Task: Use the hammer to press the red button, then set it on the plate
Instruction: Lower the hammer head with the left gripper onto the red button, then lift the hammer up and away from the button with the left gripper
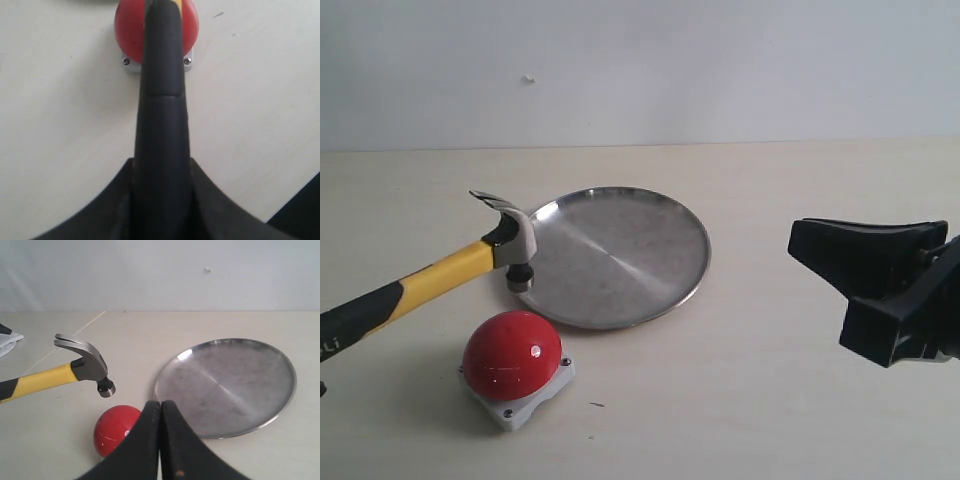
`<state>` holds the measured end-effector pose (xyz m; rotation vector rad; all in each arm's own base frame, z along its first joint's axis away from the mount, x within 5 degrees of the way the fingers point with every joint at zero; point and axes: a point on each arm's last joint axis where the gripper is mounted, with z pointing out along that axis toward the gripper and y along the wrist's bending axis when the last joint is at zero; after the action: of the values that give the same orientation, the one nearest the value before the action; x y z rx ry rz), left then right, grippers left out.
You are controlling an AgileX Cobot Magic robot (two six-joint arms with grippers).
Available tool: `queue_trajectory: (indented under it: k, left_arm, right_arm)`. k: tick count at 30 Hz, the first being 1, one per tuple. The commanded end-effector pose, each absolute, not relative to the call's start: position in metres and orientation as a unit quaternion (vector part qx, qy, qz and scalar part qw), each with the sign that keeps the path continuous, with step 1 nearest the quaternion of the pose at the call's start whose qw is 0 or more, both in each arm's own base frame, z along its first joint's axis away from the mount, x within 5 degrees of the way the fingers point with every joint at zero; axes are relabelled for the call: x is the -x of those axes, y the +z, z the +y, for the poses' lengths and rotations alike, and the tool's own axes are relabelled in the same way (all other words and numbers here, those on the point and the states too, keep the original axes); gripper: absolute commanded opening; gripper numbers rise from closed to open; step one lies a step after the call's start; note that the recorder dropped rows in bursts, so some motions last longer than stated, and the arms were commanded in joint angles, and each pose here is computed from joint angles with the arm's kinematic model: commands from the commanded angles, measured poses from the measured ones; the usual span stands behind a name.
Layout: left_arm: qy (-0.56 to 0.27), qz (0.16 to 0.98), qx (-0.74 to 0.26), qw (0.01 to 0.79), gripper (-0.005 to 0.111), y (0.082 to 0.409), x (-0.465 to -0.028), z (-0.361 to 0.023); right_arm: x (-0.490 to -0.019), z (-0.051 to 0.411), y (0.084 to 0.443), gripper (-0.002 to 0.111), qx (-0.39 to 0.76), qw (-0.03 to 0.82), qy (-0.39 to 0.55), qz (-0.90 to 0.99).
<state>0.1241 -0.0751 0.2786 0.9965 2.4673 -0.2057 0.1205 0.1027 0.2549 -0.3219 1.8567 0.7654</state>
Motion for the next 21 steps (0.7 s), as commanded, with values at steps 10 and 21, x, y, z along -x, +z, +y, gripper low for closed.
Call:
queue_trajectory:
  k: [10,21]
  left_arm:
    - [-0.064,0.911,-0.364,0.183,0.0,0.256,-0.127,-0.075]
    - [-0.159,0.894,-0.325,0.264,0.0,0.313,-0.147,-0.1]
  right_arm:
    - [-0.12,0.102,0.252,0.0,0.142,0.522,0.311,0.781]
    - [-0.119,0.101,0.25,0.0,0.146,0.516,0.302,0.788]
